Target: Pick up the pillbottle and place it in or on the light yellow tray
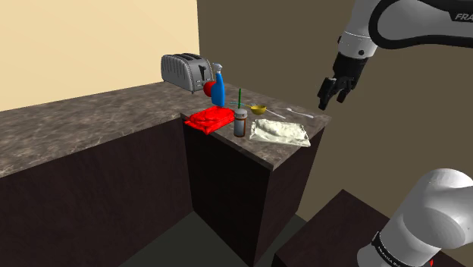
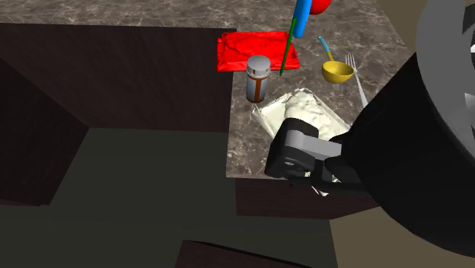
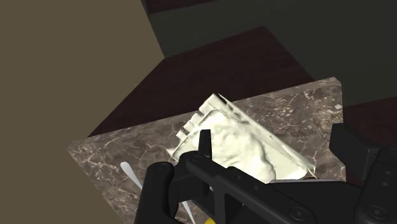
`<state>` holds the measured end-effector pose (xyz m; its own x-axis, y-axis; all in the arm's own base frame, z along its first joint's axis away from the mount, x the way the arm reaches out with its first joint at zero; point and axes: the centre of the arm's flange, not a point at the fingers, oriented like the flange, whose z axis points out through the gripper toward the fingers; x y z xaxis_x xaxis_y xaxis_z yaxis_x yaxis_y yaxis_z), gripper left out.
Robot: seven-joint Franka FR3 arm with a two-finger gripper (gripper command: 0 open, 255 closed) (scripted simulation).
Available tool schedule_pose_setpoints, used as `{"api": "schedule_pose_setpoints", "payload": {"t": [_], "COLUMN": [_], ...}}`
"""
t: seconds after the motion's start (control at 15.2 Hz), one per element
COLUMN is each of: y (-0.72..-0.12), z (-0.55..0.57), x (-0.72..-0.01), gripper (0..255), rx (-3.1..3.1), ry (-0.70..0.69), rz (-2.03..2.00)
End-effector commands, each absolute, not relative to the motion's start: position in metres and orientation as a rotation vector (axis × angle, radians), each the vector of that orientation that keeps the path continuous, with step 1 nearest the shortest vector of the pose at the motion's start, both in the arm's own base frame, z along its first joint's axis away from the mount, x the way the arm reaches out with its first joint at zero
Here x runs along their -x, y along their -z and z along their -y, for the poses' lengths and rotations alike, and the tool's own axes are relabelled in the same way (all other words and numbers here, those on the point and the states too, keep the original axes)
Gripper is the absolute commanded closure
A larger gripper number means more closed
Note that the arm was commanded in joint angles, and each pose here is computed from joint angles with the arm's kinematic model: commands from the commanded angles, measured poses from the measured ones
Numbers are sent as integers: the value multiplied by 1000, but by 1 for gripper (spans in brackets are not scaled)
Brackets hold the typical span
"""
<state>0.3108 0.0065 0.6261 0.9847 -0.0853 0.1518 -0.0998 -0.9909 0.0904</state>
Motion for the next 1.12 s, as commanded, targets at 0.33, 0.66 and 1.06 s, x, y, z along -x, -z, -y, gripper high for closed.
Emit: {"api": "schedule_pose_setpoints", "payload": {"t": [0.33,0.66,1.06], "y": [-611,-594,-572], "z": [-24,-43,-65], "x": [-375,-439,-516], "gripper": [0,0,0], "rx": [-3052,-3071,-3094], "ry": [-186,-147,-98], "rz": [146,150,155]}}
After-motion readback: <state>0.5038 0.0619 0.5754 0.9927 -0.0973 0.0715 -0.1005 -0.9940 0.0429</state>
